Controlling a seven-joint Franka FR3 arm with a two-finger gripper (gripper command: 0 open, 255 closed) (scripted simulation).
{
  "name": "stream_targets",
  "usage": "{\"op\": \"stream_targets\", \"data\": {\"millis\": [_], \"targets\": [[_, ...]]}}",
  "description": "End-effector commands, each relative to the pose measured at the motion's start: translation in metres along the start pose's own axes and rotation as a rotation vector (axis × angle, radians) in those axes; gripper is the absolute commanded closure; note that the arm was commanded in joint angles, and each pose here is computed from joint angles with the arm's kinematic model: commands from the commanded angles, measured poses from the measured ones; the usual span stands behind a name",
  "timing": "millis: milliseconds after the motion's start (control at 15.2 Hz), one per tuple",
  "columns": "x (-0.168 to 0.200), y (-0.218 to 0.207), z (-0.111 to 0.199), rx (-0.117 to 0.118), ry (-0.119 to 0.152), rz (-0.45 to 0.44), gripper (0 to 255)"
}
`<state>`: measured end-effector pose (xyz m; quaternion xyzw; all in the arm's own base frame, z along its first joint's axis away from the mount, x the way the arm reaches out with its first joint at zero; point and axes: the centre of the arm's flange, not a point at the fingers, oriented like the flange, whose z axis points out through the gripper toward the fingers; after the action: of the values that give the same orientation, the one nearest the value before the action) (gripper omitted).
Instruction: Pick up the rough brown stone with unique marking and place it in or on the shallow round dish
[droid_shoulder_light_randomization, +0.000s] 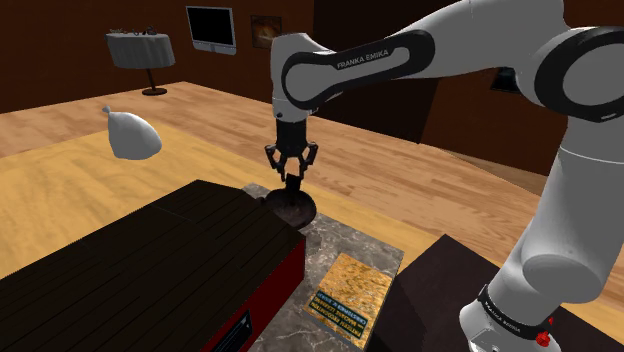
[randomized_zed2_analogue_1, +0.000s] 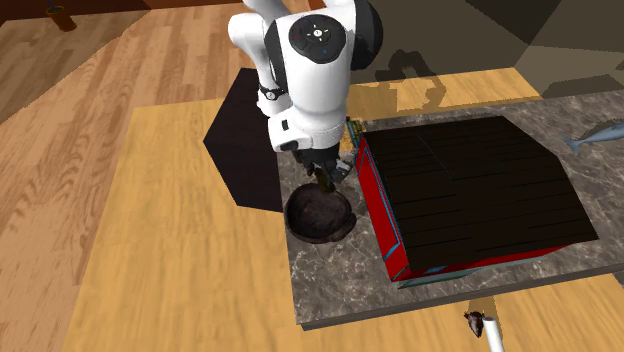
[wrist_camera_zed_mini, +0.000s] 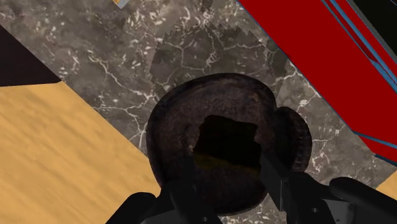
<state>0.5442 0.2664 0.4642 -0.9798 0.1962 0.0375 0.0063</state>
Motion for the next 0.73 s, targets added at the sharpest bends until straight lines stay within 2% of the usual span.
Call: {"op": "stream_targets", "data": {"millis": [0, 660], "targets": [[0.005, -0.011, 0.003, 0.0, 0.0, 0.001, 255], [0.009, -0.011, 0.056, 0.0, 0.0, 0.001, 255]]}}
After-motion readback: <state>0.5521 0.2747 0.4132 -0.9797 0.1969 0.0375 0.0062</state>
